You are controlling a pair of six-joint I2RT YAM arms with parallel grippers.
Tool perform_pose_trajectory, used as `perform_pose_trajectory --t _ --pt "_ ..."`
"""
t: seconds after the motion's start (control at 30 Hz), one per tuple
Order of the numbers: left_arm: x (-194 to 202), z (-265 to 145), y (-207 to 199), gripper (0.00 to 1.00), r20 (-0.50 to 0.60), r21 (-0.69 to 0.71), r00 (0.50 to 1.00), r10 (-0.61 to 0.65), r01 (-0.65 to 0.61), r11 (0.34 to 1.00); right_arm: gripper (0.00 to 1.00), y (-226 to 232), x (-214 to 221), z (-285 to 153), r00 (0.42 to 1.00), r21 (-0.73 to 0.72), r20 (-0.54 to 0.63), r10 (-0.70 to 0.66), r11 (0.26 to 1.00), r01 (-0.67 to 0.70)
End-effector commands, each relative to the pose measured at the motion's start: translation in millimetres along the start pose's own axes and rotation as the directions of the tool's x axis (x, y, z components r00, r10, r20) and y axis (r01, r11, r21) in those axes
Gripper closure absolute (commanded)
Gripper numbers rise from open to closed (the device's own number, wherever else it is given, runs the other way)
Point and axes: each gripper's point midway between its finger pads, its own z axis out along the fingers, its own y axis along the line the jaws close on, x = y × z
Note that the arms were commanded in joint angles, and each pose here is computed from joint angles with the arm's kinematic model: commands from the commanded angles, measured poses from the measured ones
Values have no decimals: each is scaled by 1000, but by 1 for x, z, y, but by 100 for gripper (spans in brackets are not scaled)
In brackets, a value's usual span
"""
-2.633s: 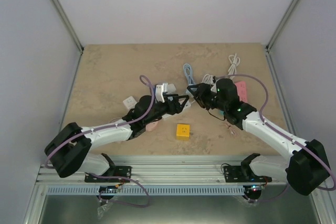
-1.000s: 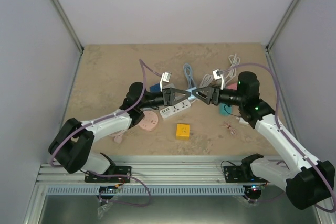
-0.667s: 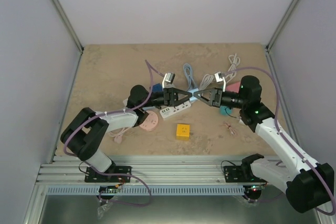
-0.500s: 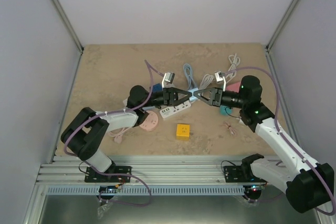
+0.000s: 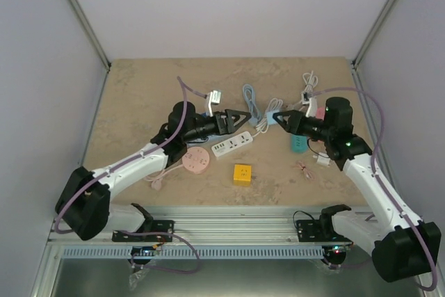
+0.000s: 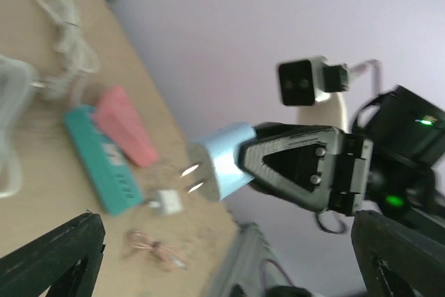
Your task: Insert the plug
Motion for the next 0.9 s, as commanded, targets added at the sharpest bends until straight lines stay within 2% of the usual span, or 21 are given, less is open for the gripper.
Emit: perform_pose_trajectory --t 0.0,0.07,0.1,0.17,0.23,0.4,0.57,0.83,0.87 --pt "-1 -21 62 1 23 -367 996 89 -74 927 99 -73 -11 -20 997 387 27 -69 921 54" --pt "-5 -30 72 0 36 -440 993 111 -84 894 100 -101 -15 -34 995 544 31 -90 837 59" --pt "-6 -34 77 1 40 -473 992 119 -86 877 99 -119 -17 -46 994 639 44 -98 768 48" --pt "-10 -41 85 1 54 -532 990 129 -81 843 99 -136 -14 -59 994 722 42 -97 691 37" --pt "-11 -46 91 0 59 -566 988 141 -84 820 100 -145 -10 -66 995 759 32 -94 650 37" --pt "-14 -49 95 1 86 -585 987 138 -62 809 100 -170 1 -59 998 786 -35 -56 615 62" --pt "-20 -54 97 1 107 -610 982 153 -57 790 100 -196 3 -48 995 782 -95 -18 618 86" --pt "-11 -44 93 0 43 -566 987 157 -105 818 100 -228 -7 -50 993 806 -117 6 584 92" --pt "-9 -41 93 0 26 -554 988 153 -113 825 100 -227 -8 -47 993 789 -120 7 607 91"
